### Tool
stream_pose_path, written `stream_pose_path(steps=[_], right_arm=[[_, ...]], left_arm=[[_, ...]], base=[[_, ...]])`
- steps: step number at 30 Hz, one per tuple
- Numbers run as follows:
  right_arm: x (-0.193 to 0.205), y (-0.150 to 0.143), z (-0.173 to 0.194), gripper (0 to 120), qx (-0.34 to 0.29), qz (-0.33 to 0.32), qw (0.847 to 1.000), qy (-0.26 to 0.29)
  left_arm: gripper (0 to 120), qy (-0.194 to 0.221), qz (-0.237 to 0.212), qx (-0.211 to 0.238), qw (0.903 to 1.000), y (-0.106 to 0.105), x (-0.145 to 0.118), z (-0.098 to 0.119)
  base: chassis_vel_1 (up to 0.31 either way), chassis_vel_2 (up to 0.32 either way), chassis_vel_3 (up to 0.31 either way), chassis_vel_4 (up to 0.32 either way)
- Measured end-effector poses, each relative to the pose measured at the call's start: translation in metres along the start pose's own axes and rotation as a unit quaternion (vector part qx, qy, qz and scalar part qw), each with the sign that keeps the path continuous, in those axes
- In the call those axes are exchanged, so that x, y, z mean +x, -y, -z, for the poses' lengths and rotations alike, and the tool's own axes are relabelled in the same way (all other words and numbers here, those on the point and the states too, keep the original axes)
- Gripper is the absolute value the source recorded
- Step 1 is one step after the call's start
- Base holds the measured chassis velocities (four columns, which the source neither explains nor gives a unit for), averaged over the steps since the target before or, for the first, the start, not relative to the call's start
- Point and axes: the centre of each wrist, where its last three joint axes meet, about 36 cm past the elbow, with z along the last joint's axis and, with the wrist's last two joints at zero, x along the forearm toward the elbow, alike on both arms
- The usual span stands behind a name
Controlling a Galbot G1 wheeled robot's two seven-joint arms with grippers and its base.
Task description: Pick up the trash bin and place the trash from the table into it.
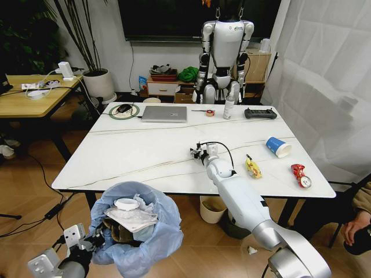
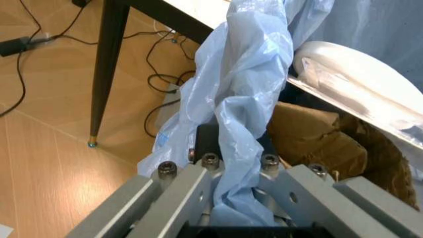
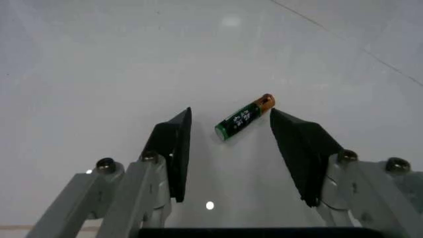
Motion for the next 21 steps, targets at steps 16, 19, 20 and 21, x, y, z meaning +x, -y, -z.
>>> stream_pose_path(steps=[16, 19, 20, 21], right_arm=[[0.0022, 0.0008, -0.0049, 0, 0.006, 0.003, 1.000, -0.005], [0.0029, 0.0015, -0.0038, 0, 0.006, 0.004, 1.000, -0.003], [0.0035, 0.0020, -0.0030, 0, 0.006, 0.005, 1.000, -0.002], [0.0040, 0.0022, -0.0023, 0, 0.006, 0.006, 1.000, -0.001]], left_arm=[[0, 0.000, -0.001, 0.000, 1.0000, -0.0004, -0.0005, -0.0001], [0, -0.001, -0.001, 0.000, 1.0000, -0.0003, -0.0006, -0.0003], [0, -0.001, -0.001, 0.000, 1.0000, -0.0004, -0.0008, -0.0004], [0, -0.001, -0.001, 0.000, 1.0000, -0.0004, -0.0009, -0.0005]], base=[[0.000, 0.000, 0.000, 0.000], [0.000, 0.000, 0.000, 0.000], [0.000, 0.000, 0.000, 0.000], [0.000, 0.000, 0.000, 0.000]])
